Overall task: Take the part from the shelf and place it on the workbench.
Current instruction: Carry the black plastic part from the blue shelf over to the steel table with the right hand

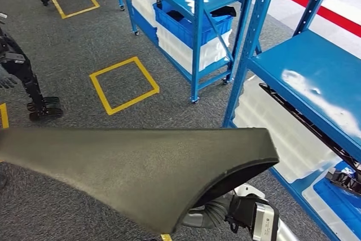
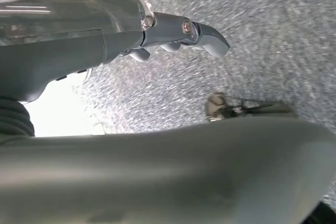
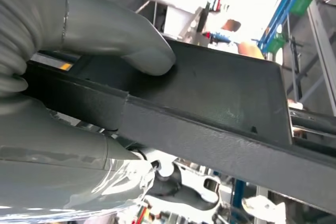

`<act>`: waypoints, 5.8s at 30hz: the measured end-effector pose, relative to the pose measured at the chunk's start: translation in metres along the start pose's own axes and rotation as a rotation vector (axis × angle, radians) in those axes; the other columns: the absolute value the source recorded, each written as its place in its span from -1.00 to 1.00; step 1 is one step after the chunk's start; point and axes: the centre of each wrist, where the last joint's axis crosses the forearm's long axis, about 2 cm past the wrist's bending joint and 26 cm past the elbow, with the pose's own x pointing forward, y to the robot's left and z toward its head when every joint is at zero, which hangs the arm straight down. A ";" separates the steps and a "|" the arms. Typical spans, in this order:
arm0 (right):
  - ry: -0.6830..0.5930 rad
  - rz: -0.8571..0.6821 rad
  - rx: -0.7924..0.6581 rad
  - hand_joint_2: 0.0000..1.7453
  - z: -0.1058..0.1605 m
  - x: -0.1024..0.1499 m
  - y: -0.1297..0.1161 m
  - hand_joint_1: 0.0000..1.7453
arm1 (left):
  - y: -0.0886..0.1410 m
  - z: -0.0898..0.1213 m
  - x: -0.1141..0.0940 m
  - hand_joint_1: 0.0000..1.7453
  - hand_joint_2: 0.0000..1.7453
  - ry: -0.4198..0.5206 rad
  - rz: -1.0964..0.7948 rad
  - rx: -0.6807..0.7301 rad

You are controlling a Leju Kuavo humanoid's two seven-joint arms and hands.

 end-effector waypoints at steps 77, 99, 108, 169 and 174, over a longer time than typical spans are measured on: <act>0.026 -0.010 -0.008 1.00 0.020 -0.005 0.016 1.00 | -0.008 0.000 0.000 -1.00 1.00 -0.025 -0.035 -0.030; 0.016 -0.040 -0.018 1.00 0.021 -0.008 0.019 1.00 | -0.007 0.001 -0.003 -1.00 1.00 -0.014 -0.031 -0.025; 0.029 -0.044 -0.026 1.00 0.024 -0.009 0.019 1.00 | -0.008 0.001 -0.001 -1.00 1.00 -0.019 -0.032 -0.031; 0.029 -0.050 -0.064 1.00 0.030 -0.008 0.022 1.00 | -0.009 0.001 -0.004 -1.00 1.00 -0.047 -0.010 -0.041; 0.026 -0.050 -0.065 1.00 0.031 -0.007 0.023 1.00 | -0.009 0.001 -0.003 -1.00 1.00 -0.065 0.013 -0.046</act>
